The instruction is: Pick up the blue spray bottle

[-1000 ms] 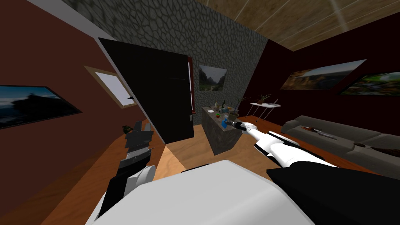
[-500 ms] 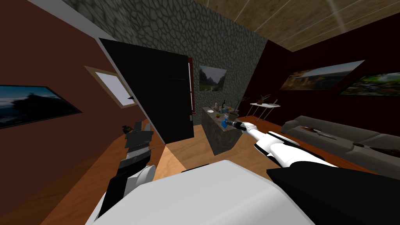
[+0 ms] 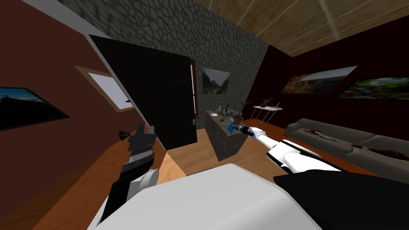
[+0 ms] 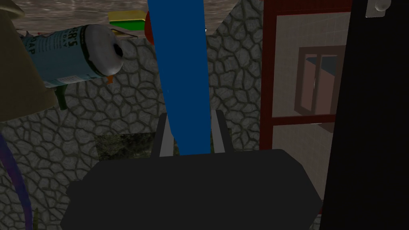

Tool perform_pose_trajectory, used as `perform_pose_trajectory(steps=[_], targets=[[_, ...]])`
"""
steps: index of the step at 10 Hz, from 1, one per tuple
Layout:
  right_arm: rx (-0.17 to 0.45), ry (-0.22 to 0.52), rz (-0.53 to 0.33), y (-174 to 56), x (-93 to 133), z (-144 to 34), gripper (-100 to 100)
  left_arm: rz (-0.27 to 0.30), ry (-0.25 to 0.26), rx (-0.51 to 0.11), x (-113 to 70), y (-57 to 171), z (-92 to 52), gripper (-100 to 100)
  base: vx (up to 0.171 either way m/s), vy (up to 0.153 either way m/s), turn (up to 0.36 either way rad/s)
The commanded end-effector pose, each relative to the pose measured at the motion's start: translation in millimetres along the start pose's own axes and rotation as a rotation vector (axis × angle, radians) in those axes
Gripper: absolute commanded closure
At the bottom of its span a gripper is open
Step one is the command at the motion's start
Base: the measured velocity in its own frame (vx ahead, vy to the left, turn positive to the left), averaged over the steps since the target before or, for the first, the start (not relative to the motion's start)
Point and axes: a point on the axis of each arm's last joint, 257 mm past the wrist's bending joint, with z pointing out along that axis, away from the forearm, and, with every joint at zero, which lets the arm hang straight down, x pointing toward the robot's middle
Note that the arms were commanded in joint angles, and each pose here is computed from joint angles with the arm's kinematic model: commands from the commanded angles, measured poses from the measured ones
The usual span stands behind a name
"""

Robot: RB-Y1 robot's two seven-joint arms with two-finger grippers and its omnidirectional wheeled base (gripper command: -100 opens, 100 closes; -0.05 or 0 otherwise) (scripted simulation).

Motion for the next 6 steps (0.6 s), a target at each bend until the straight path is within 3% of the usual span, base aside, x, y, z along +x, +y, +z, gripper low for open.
perform_pose_trajectory(steps=[1, 3, 4, 6], targets=[[0.000, -0.001, 0.003, 1, 7, -6.1, 100, 0.000, 0.000, 0.000, 0.0, 0, 0.0, 0, 0.097, -0.024, -0.080], [-0.038, 0.019, -0.002, 18, 24, -10.1, 100, 0.000, 0.000, 0.000, 0.0, 0, 0.0, 0, 0.035, -0.017, 0.003], [-0.010, -0.014, 0.001, 10, 14, -18.1, 100, 0.000, 0.000, 0.000, 0.1, 0, 0.1, 0, 0.094, -0.017, -0.100], [-0.038, 0.012, 0.000, 22, 34, -24.8, 100, 0.000, 0.000, 0.000, 0.0, 0, 0.0, 0, 0.086, -0.016, -0.039]])
